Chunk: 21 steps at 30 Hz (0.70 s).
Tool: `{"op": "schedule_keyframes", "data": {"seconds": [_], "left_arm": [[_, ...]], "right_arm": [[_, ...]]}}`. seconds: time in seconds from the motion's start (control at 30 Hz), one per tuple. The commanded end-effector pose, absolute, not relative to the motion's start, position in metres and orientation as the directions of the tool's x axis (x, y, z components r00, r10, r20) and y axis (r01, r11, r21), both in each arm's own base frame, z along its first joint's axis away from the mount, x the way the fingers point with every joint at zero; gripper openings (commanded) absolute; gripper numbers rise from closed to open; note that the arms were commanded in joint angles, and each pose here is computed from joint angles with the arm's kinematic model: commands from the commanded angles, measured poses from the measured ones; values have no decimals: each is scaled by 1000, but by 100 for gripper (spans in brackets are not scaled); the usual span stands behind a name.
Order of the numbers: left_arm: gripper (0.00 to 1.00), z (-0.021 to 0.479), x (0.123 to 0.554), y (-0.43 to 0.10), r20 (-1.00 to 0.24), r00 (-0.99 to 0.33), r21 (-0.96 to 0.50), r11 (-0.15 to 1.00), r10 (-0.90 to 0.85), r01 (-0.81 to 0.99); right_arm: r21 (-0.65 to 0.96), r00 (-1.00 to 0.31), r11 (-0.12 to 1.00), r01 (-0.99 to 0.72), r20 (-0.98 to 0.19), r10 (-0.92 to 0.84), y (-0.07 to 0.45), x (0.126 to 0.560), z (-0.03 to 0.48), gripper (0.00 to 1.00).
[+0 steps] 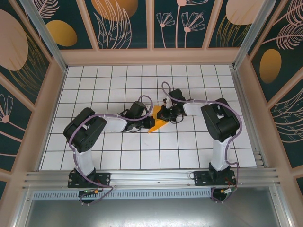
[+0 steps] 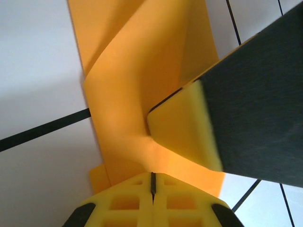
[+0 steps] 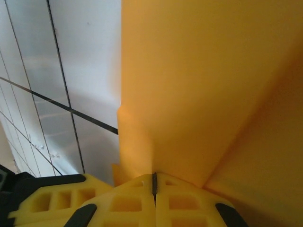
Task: Fold a paper plane with a square sheet of paper (pick it up from the middle)
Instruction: Fourth fold the wing at the center of the table.
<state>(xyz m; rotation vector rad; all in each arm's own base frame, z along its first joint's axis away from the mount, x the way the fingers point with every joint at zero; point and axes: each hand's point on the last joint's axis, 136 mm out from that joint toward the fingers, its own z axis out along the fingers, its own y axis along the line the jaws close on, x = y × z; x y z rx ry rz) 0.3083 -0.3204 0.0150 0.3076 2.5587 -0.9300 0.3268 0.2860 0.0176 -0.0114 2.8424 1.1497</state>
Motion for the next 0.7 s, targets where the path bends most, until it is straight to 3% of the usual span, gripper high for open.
{"op": "schedule_keyframes", "data": {"seconds": [0.0, 0.43, 0.67], "left_arm": [[0, -24, 283, -288, -313, -940, -483, 830, 136, 281], [0, -22, 276, -275, -311, -930, -479, 812, 198, 333], [0, -21, 278, -275, -309, -930, -482, 810, 201, 335]], "right_arm": [[692, -995, 719, -62, -98, 9, 281, 339, 14, 5], [673, -983, 739, -33, -154, 96, 249, 374, 15, 6], [738, -971, 661, -136, -232, 58, 267, 364, 51, 7]]}}
